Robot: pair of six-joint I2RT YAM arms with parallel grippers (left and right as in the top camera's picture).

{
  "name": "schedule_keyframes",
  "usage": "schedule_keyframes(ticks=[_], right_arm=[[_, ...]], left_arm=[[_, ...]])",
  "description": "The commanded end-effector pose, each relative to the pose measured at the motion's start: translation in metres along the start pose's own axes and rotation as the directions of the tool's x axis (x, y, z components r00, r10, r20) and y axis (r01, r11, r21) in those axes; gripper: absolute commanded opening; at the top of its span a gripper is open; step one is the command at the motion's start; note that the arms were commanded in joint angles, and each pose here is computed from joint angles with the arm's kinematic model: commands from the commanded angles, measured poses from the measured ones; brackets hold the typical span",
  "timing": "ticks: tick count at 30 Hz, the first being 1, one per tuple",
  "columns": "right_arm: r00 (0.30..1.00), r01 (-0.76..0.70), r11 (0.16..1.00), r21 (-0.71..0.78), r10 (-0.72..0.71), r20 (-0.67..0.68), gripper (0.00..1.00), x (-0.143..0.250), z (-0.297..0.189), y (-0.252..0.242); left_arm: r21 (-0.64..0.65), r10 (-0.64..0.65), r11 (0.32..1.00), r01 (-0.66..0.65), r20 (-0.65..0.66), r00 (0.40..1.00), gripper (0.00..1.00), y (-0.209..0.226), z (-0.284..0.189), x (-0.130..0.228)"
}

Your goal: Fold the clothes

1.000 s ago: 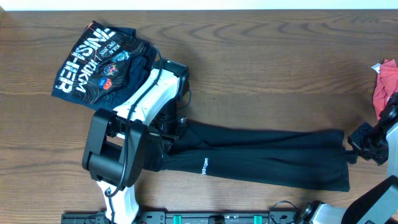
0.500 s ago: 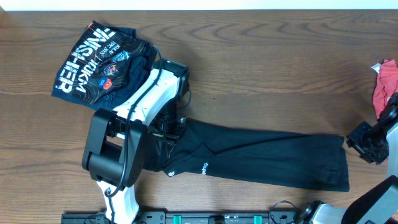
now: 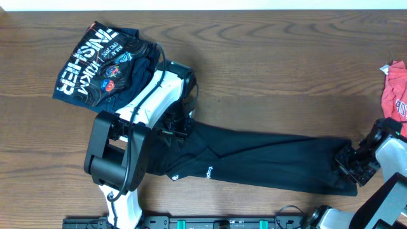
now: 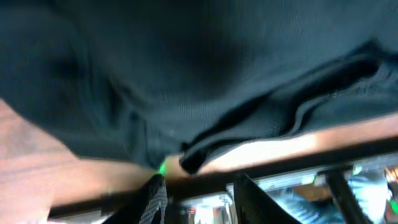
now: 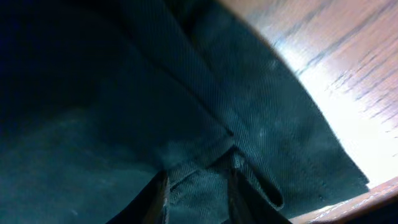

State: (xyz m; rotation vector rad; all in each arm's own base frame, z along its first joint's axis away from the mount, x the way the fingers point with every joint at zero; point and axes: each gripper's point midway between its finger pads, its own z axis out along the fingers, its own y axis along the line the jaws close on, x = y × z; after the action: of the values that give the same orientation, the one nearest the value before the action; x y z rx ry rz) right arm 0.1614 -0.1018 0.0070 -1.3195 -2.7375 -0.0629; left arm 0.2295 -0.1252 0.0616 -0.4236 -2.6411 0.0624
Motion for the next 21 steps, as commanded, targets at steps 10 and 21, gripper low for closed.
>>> schedule_keyframes(ticks=[10, 21], right_arm=[[0.998, -0.024, 1.000, 0.009, 0.023, 0.053, 0.09, -0.011, -0.002, -0.003], [0.996, -0.073, 0.997, 0.023, 0.072, 0.056, 0.01, -0.025, -0.043, -0.012]], left_arm=[[-0.012, 0.000, 1.000, 0.000, 0.057, 0.998, 0.41, 0.007, 0.024, -0.010], [-0.063, 0.010, 0.998, -0.002, 0.129, 0.992, 0.40, 0.017, 0.036, -0.028]])
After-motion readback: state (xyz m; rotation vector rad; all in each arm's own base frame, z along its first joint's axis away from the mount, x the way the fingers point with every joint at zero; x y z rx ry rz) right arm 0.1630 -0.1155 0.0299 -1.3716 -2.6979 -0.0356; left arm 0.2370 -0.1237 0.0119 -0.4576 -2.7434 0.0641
